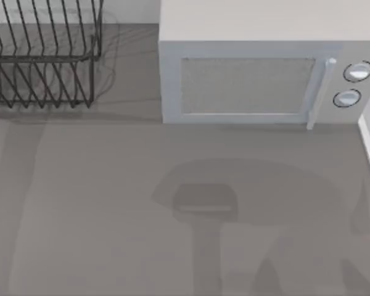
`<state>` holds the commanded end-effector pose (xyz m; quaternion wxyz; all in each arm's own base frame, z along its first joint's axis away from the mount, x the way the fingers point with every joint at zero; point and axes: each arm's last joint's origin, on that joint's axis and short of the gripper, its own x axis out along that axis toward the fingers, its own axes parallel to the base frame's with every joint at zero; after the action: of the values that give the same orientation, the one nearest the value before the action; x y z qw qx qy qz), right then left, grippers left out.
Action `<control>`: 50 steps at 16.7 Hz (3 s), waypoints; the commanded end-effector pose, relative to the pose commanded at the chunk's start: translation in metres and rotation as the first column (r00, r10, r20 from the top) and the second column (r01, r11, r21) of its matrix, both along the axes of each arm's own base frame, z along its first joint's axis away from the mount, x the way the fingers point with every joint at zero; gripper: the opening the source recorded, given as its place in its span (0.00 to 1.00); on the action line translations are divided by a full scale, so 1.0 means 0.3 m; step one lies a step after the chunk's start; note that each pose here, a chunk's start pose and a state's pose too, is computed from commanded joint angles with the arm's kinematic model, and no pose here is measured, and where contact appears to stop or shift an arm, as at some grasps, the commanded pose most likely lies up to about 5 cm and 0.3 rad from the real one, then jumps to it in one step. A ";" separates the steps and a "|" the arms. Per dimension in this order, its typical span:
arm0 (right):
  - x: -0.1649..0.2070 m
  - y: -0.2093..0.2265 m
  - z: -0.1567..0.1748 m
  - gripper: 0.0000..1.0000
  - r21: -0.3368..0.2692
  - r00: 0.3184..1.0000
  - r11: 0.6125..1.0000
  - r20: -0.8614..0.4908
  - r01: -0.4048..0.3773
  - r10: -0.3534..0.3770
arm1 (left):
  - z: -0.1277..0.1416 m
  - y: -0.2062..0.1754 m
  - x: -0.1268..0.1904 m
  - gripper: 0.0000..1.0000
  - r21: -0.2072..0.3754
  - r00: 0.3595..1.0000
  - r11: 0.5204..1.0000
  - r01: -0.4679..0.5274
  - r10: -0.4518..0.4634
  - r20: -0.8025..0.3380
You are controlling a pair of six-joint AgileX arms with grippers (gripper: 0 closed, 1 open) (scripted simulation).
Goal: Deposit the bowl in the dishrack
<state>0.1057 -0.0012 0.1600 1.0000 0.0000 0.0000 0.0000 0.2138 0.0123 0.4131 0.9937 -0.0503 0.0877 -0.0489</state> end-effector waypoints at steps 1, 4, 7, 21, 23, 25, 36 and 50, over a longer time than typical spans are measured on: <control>0.000 0.000 0.000 1.00 0.000 1.000 1.000 0.000 0.000 0.000 | 0.007 0.021 -0.036 0.00 0.030 0.998 0.999 -0.026 0.024 0.064; 0.000 0.000 0.000 1.00 0.000 1.000 1.000 0.000 0.000 0.000 | 0.016 0.054 -0.103 0.00 0.087 0.983 0.993 -0.082 0.066 0.172; 0.000 0.000 0.000 1.00 0.000 1.000 1.000 0.000 0.000 0.000 | 0.016 0.056 -0.108 0.00 0.091 0.981 0.992 -0.086 0.069 0.179; 0.000 0.000 0.000 1.00 0.000 1.000 1.000 0.000 0.000 0.000 | -0.302 0.089 0.402 0.00 0.094 0.980 0.991 -0.090 0.072 0.183; 0.000 0.000 0.000 1.00 0.000 1.000 1.000 0.000 0.000 0.000 | -0.414 0.079 0.477 0.00 0.096 0.978 0.991 -0.091 0.071 0.195; 0.000 0.000 0.000 1.00 0.000 1.000 1.000 0.000 0.000 0.000 | -0.516 0.065 0.524 0.00 0.096 0.978 0.991 -0.089 0.069 0.196; 0.000 0.000 0.000 1.00 0.000 1.000 1.000 0.000 0.000 0.000 | -0.650 0.043 0.558 0.15 0.091 0.981 0.992 -0.086 0.069 0.179; 0.000 0.000 0.000 1.00 0.000 1.000 1.000 0.000 0.000 0.000 | -0.650 0.043 0.558 1.00 0.091 0.981 0.992 -0.086 0.069 0.179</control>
<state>0.1057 -0.0012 0.1600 1.0000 0.0000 0.0000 0.0000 0.3813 0.0252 0.2180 1.0000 0.0000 0.0000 -0.0100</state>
